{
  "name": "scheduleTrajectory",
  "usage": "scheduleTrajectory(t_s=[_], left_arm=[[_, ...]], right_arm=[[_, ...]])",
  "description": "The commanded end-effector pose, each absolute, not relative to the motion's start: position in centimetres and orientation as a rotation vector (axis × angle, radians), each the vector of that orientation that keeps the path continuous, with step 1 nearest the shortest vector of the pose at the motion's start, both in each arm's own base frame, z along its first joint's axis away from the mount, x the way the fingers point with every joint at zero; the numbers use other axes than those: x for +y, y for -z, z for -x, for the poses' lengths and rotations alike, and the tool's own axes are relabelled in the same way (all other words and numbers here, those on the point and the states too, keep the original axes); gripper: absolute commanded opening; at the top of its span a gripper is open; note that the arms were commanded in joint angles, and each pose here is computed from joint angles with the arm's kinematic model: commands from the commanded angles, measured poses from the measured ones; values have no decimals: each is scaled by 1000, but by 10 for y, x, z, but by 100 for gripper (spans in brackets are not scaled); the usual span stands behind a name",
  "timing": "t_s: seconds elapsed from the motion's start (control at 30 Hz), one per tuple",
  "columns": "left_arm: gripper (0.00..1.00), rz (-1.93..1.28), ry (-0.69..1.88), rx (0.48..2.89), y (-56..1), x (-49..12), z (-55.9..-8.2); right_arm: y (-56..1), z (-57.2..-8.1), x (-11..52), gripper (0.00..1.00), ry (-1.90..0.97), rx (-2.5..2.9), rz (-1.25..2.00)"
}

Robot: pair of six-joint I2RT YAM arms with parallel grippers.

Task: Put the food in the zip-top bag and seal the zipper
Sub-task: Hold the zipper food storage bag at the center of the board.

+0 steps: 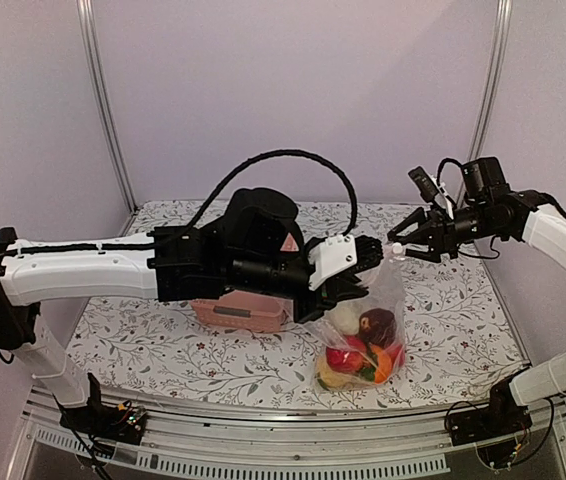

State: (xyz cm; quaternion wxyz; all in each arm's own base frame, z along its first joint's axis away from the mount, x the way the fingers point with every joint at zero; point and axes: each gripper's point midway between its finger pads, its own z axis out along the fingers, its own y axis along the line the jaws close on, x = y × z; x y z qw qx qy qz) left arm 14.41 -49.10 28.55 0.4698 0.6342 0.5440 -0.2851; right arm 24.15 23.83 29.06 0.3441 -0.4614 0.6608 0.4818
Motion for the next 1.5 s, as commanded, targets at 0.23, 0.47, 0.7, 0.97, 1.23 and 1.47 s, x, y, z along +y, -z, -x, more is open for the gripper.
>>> scheduleTrajectory(t_s=[0.23,0.47,0.7,0.97,1.23,1.47], left_arm=[[7,-1512,706,1362,-285,-493,-149],[7,-1513,708,1356,-288,-490,-148],[7,-1510,705,1352,-289,-489,-148],[8,-1510,704,1351,-287,-490,-148],[8,-1511,694,1349,-286,-490,-149],[8,-1516,692,1347,-287,-490,-149]], right_arm=[[-308,-229,234,51,-1075,1663,1267],[-318,-235,209,50,-1035,1673,1218],[-303,-209,211,54,-1028,1556,1354],[-298,-201,233,53,-1042,1545,1403],[-293,-199,237,46,-1078,1561,1403],[-289,-201,244,40,-1114,1576,1398]])
